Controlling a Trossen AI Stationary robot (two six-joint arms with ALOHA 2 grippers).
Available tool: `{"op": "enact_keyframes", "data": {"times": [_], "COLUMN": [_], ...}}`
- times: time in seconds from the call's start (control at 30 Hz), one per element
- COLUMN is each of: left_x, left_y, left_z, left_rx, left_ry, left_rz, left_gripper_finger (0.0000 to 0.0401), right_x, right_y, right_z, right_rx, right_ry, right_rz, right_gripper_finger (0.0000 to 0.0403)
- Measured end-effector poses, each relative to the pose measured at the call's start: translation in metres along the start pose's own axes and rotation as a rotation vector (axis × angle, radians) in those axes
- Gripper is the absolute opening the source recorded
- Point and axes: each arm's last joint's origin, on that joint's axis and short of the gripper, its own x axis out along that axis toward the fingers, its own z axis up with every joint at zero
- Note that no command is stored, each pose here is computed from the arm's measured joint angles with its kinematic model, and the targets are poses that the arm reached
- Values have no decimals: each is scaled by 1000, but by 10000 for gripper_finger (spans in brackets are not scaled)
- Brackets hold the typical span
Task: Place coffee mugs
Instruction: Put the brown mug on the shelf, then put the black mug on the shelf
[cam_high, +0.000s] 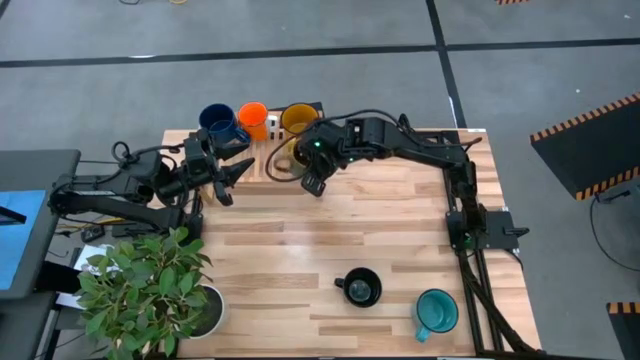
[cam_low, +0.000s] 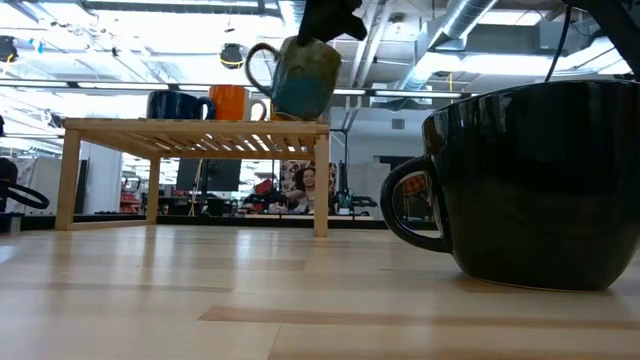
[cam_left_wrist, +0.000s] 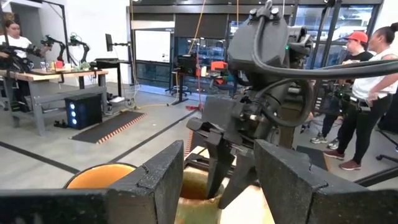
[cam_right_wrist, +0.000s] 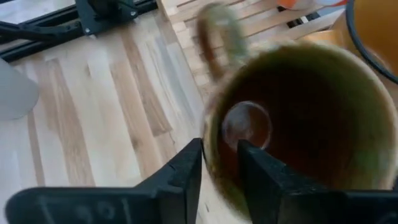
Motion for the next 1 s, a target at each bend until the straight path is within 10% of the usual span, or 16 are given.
{"op": "enact_keyframes", "data": {"times": [0.77,1.0], "left_x": [19,13], "left_y": [-9,-8], "left_z": [-20,-19], "left_rx": [59,-19], "left_ry": [101,125], "left_rz": [34,-28], "left_gripper_finger": [181,181], "right_x": [-17,-42], "right_y": [-9,-3], "right_z": [13,-6], "right_rx": [-59,-126], "right_ry": [-138,10], "right_rz": [13,146], "right_gripper_finger": [132,133]}}
